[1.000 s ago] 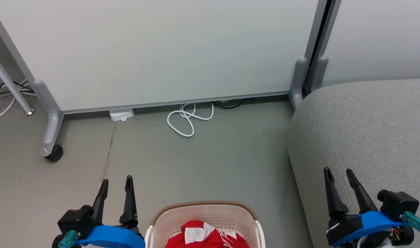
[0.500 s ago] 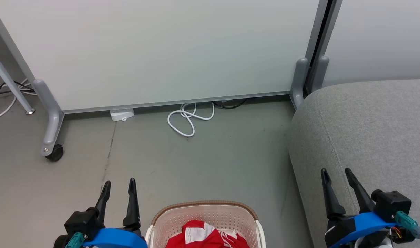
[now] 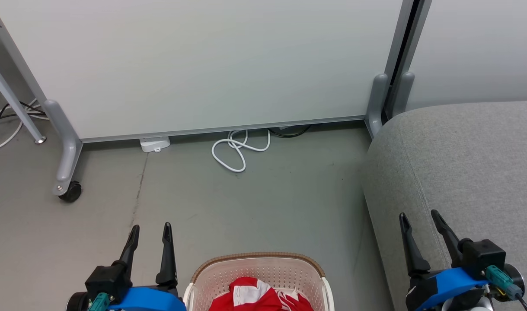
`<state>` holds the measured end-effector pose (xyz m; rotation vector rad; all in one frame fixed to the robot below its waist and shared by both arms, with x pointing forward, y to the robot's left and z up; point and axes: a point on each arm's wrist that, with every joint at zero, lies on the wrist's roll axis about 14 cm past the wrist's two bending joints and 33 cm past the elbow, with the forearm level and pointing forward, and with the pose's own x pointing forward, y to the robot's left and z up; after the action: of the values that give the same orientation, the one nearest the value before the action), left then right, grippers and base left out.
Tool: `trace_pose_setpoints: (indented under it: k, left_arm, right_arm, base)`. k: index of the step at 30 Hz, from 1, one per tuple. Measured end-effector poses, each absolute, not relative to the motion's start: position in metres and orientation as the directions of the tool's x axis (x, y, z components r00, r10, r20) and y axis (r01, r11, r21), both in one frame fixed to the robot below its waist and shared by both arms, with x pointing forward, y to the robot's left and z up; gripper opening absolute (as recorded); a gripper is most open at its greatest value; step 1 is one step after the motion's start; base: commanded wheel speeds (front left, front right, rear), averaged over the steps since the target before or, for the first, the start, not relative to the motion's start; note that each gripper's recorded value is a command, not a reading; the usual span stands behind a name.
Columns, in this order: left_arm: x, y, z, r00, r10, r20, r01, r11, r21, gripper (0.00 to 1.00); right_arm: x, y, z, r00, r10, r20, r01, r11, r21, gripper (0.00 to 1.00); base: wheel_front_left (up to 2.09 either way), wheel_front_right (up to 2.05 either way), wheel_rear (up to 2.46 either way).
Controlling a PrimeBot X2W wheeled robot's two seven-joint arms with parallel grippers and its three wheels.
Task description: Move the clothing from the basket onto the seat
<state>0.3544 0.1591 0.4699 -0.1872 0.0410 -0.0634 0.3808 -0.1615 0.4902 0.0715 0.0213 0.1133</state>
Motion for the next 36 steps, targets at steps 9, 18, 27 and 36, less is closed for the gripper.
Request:
trace_pose_setpoints:
  k: [9,18,27,36]
  left_arm:
    - [0.354,0.159,0.470,0.997,-0.065,-0.033,0.058,0.983,-0.175,1.00]
    - [0.353,0.159,0.469,0.997,-0.067,-0.034,0.059,0.981,-0.185,1.00]
    - [0.378,0.136,0.450,0.984,-0.154,-0.092,0.136,0.975,-0.177,1.00]
    - [0.407,0.089,0.381,0.909,-0.307,-0.281,0.264,0.947,-0.183,1.00]
  right_arm:
    - [0.381,-0.159,0.490,0.992,0.122,-0.014,-0.121,0.991,0.060,1.00]
    - [0.381,-0.157,0.490,0.992,0.128,-0.015,-0.127,0.990,0.068,1.00]
    - [0.384,-0.164,0.477,0.993,0.108,-0.056,-0.104,0.992,0.070,1.00]
    - [0.390,-0.187,0.457,0.993,0.047,-0.108,-0.040,0.997,0.061,1.00]
  base:
    - [0.00,0.00,0.00]
    - [0.00,0.00,0.00]
    - [0.00,0.00,0.00]
    - [0.00,0.00,0.00]
